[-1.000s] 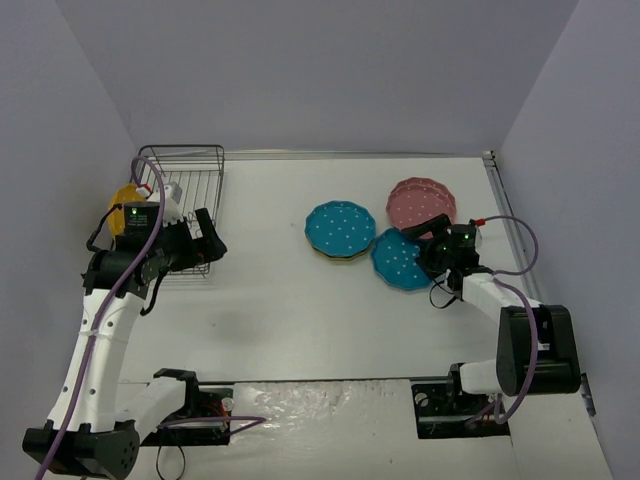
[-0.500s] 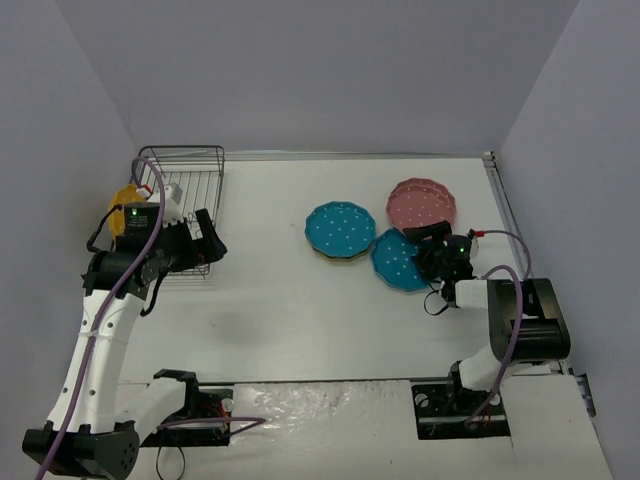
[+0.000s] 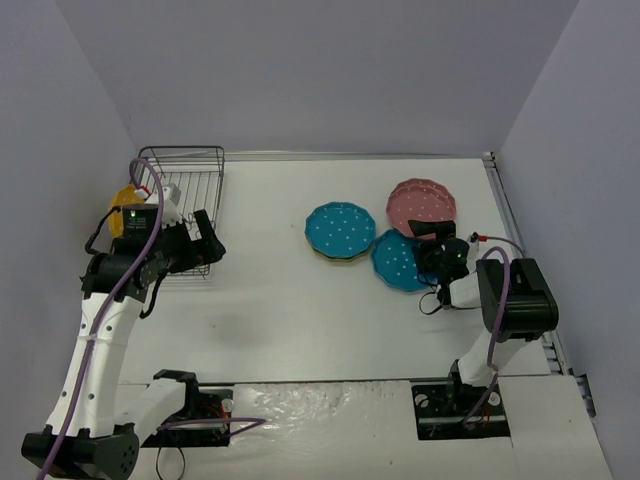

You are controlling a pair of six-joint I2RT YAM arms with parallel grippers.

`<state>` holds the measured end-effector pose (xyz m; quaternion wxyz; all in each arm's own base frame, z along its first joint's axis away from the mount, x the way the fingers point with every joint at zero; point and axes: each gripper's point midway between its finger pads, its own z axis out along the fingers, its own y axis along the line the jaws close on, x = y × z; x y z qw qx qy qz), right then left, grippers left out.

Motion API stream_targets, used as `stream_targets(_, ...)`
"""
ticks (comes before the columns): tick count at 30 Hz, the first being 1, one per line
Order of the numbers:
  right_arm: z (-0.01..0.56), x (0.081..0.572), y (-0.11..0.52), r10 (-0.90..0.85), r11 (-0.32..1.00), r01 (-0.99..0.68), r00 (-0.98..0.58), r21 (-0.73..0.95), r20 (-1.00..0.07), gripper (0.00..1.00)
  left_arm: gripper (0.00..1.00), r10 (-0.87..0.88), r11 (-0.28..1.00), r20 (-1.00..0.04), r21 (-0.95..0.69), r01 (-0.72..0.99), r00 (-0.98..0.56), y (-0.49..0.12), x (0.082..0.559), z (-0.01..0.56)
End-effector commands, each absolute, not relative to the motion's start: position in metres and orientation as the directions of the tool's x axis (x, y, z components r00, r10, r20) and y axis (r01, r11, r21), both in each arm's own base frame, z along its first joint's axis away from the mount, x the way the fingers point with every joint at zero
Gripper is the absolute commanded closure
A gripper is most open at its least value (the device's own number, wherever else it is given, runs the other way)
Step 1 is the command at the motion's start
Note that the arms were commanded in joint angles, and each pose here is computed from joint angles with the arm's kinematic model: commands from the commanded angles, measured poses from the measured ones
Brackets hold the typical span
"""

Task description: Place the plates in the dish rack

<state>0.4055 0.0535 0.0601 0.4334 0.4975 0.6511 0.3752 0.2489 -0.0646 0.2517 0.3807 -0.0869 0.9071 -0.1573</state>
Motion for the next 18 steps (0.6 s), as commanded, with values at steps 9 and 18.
stream_targets(9, 0.070, 0.421, 0.037, 0.993, 0.111, 0.200, 0.009, 0.974, -0.115, 0.25, 0.03, -0.278, 0.937, -0.727, -0.350, -0.010, -0.628, -0.063, 0.253, 0.280)
stream_targets(18, 0.066, 0.428, 0.034, 0.992, 0.114, 0.201, 0.025, 0.973, -0.121, 0.47, 0.03, -0.268, 0.941, -0.727, -0.337, -0.012, -0.632, -0.061, 0.252, 0.280)
